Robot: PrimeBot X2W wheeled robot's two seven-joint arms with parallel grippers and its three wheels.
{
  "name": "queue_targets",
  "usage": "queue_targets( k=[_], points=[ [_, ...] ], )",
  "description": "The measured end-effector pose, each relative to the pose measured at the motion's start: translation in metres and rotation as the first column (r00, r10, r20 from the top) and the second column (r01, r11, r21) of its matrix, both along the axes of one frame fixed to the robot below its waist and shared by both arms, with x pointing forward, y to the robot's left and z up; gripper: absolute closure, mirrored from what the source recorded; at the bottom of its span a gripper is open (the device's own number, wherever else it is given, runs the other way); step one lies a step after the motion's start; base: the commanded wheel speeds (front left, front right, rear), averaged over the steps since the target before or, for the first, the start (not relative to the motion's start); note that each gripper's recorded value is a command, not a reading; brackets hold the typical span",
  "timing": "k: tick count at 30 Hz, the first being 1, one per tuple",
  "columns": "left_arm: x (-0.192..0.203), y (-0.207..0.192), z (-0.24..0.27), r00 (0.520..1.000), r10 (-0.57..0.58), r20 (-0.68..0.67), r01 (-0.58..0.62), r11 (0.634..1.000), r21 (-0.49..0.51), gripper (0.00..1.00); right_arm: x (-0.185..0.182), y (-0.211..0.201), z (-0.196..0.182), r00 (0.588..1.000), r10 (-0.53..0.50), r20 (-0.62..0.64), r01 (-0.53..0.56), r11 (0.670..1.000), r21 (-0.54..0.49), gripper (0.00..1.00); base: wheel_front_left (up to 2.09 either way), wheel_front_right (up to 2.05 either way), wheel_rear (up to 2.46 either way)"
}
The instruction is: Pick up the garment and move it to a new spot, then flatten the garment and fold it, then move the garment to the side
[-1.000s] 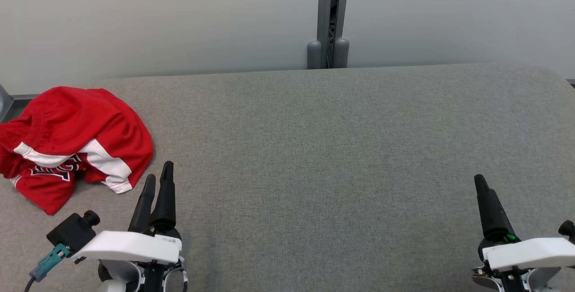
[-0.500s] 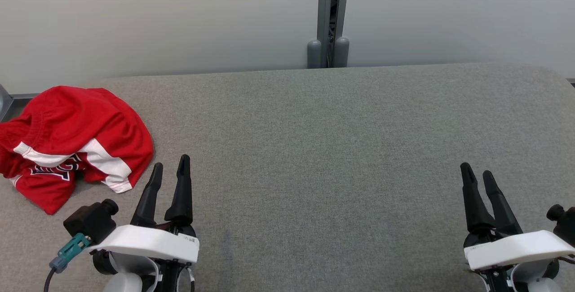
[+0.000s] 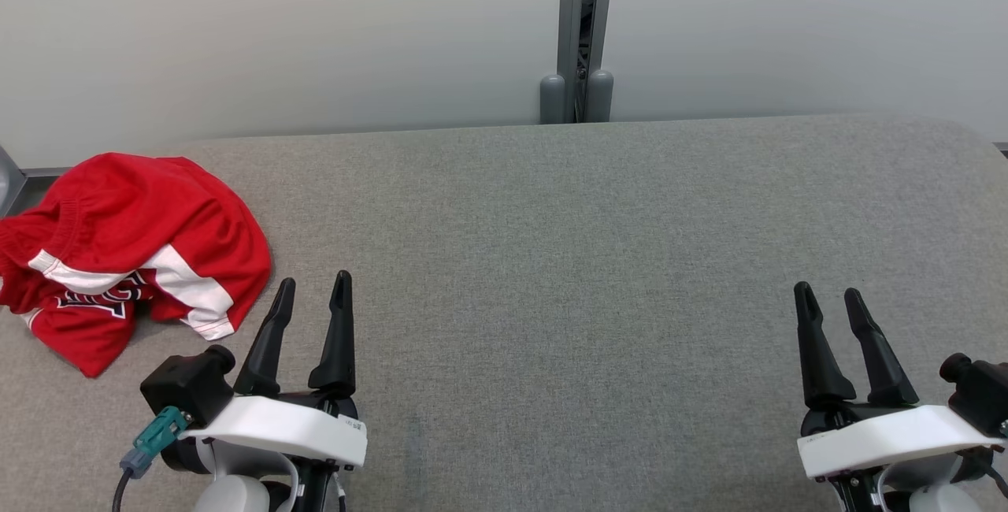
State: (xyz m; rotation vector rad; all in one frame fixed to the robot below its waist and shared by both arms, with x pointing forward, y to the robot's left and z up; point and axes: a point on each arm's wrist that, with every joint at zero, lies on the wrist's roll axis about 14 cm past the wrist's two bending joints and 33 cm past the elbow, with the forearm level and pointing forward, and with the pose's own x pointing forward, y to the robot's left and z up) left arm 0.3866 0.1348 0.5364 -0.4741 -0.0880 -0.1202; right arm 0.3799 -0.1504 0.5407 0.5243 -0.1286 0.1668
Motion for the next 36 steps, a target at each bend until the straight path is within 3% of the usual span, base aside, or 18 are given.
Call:
queue_targets(
  k=[36],
  points=[
    [0.001, -0.005, 0.006, 0.996, -0.012, 0.087, -0.011, 0.967, 0.256, 0.00, 0.005, 0.013, 0.011, 0.995, 0.002, 0.101, 0.030, 0.950, -0.310, 0.00, 0.00, 0.00, 0.00]
  ],
)
